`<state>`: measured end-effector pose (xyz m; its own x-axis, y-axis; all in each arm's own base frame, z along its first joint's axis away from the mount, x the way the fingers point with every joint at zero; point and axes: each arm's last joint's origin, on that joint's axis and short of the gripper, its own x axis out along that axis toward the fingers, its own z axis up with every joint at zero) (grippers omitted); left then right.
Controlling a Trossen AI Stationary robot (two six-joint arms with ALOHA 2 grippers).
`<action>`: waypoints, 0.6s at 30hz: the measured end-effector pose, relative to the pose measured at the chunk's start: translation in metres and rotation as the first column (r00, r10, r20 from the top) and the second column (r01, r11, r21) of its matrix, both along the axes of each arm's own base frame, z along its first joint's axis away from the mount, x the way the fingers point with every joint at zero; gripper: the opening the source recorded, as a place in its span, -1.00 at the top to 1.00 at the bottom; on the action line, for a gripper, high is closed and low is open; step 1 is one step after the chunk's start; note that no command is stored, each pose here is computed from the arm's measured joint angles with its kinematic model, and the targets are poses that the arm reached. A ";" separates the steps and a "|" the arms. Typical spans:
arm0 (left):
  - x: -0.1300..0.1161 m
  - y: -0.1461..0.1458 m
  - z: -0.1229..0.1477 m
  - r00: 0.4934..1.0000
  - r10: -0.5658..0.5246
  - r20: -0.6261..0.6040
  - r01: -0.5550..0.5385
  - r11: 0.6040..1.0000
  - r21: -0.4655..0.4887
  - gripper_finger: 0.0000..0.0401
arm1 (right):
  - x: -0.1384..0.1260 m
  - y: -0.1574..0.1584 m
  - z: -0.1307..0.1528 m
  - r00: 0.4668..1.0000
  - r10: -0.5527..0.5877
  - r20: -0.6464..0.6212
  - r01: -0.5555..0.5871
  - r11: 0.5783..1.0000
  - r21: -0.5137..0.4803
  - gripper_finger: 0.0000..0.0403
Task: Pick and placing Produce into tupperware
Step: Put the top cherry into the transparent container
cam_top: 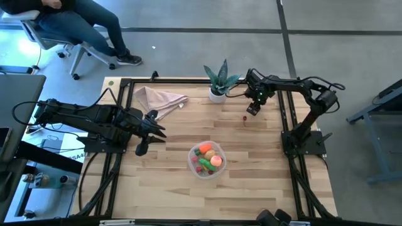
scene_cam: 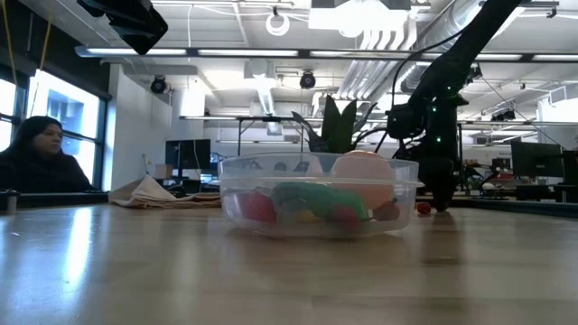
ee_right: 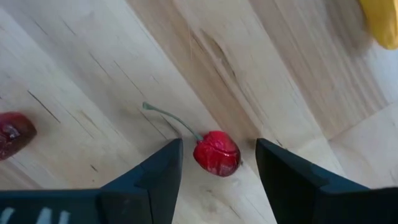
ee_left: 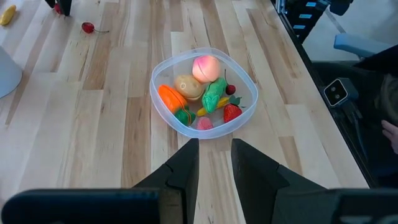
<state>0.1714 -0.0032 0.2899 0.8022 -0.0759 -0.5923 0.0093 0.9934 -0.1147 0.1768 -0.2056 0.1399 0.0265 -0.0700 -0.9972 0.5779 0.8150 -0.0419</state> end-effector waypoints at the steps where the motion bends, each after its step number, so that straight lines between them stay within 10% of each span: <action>1: 0.000 0.000 0.000 1.000 0.000 0.000 0.000 1.000 0.000 0.59 | 0.000 0.000 0.000 1.000 0.000 0.001 0.000 1.000 -0.001 0.04; 18: 0.000 0.000 0.000 1.000 0.000 0.000 0.000 1.000 0.000 0.59 | 0.001 -0.001 0.000 1.000 -0.026 0.013 0.026 1.000 -0.005 0.30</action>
